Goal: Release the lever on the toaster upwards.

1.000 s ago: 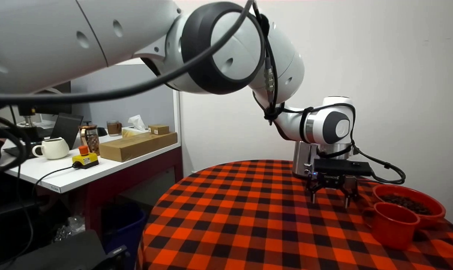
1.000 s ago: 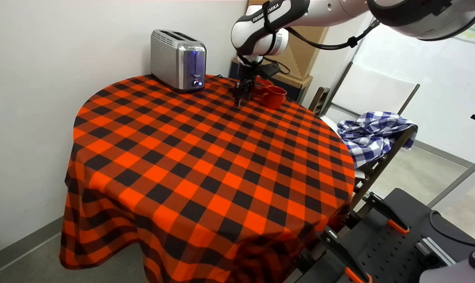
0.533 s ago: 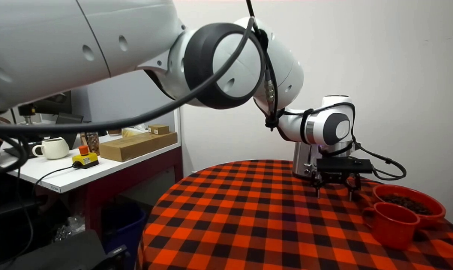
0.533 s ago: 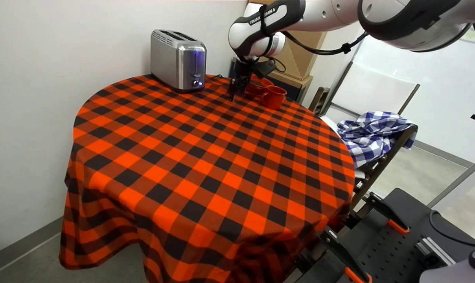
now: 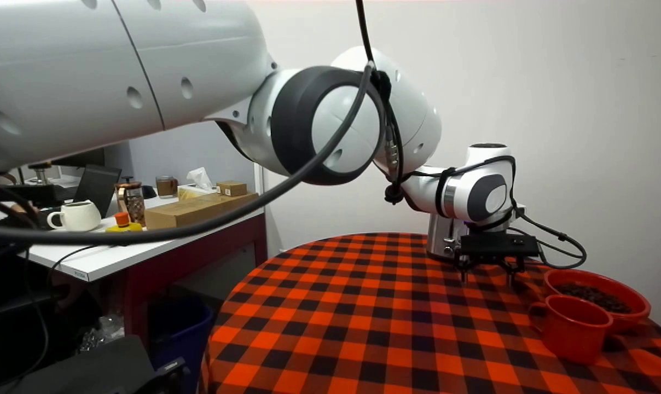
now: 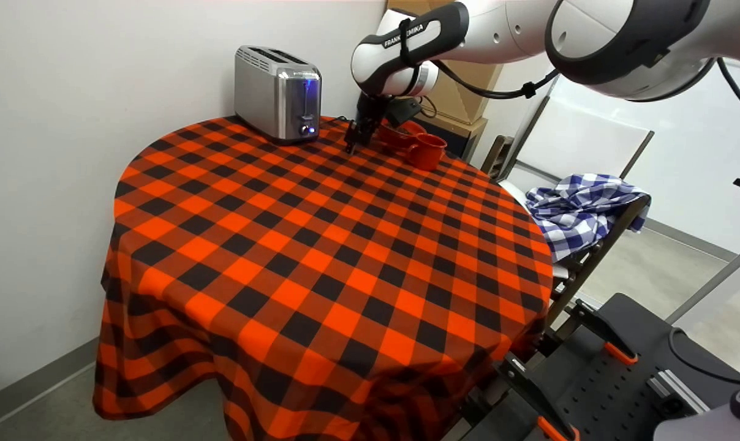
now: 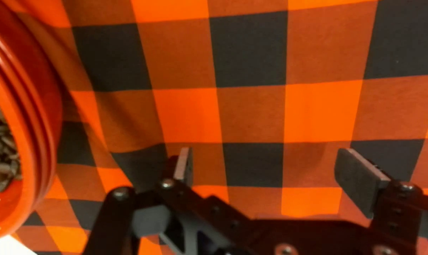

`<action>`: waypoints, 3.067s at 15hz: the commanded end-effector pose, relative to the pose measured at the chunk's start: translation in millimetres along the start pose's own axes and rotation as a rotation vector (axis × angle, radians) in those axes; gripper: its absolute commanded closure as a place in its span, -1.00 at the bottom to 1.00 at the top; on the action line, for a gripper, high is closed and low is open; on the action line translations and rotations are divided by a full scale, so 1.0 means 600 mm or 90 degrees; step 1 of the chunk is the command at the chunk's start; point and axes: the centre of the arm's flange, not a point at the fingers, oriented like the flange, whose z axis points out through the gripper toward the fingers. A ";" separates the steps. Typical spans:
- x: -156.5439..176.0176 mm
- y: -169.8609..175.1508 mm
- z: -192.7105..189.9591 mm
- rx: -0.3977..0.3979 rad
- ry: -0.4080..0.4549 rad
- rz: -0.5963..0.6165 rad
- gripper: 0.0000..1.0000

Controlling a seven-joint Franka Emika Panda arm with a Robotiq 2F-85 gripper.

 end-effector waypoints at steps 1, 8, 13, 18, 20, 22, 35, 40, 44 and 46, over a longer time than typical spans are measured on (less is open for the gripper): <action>0.031 0.012 0.010 0.001 0.050 0.011 -1.00; 0.052 0.005 0.013 -0.003 0.109 0.019 -1.00; 0.062 0.004 0.028 -0.023 0.140 0.019 -1.00; 0.072 0.001 0.032 -0.031 0.169 0.018 -1.00; 0.078 -0.002 0.030 -0.030 0.180 0.018 -1.00; 0.085 -0.006 0.026 -0.032 0.189 0.015 -1.00; 0.103 -0.021 0.039 -0.066 0.243 0.003 -1.00; 0.112 -0.025 0.035 -0.079 0.264 -0.005 -1.00; 0.118 -0.025 0.033 -0.092 0.275 -0.015 -1.00; 0.122 -0.024 0.036 -0.097 0.280 -0.019 -1.00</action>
